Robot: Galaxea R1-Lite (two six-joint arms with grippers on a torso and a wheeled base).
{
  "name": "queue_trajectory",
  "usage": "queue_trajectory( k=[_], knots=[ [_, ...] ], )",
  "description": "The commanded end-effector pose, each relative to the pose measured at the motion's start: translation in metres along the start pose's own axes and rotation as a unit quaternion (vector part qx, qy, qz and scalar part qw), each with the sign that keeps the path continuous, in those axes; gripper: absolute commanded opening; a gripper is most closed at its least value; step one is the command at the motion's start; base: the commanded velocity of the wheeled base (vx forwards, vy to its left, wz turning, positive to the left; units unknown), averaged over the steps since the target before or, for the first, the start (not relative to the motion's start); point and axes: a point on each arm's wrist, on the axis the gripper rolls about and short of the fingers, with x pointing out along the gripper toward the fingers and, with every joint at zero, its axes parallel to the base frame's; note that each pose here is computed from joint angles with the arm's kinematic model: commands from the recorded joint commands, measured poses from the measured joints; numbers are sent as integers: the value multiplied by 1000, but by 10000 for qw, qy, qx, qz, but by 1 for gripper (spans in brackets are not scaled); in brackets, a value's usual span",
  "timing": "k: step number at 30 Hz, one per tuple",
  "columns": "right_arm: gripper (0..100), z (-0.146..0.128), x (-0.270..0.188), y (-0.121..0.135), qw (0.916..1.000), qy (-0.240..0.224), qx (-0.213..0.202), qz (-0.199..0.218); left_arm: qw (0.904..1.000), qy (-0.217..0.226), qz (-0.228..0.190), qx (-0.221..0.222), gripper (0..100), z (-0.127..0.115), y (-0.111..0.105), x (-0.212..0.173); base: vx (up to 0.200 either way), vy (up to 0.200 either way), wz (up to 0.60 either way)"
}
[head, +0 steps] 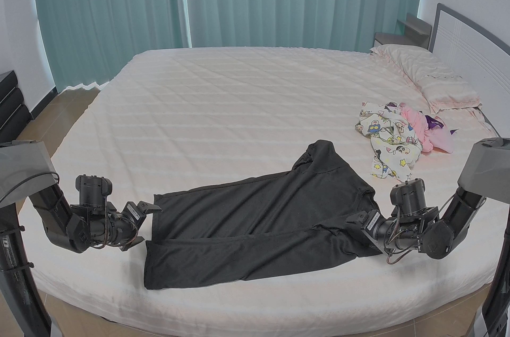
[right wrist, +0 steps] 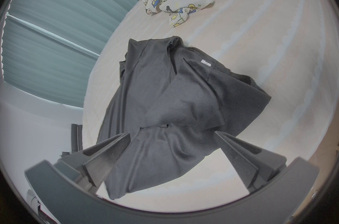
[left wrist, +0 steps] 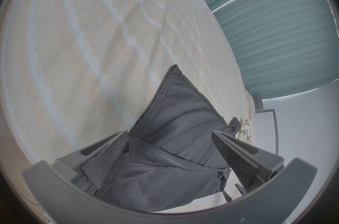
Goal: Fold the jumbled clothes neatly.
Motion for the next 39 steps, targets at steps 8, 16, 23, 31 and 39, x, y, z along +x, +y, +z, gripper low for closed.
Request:
queue_trajectory(
  k=[8, 16, 23, 31, 39],
  knots=[
    [100, -20, 45, 7, 9995, -236, -76, -210, 9999, 17, 38, 159, 100, -1, 2, 1, 0, 0, 0],
    [100, -10, 53, 28, 9952, -969, -126, 56, 9999, 23, 36, 164, 100, -1, 2, 2, 0, 0, 0],
    [100, -8, 51, 42, 9882, -1463, -134, 427, 9999, 16, 40, 164, 100, -1, 2, 2, 0, 0, 0],
    [100, 2, 60, 48, 9760, -1980, -172, 895, 9998, -41, 95, 167, 100, -1, 2, 2, 0, 0, 0],
    [100, 23, 55, 55, 9694, -2225, -231, 1007, 9998, -41, 95, 167, 100, -1, 2, 2, 0, 0, 0]
  ],
)
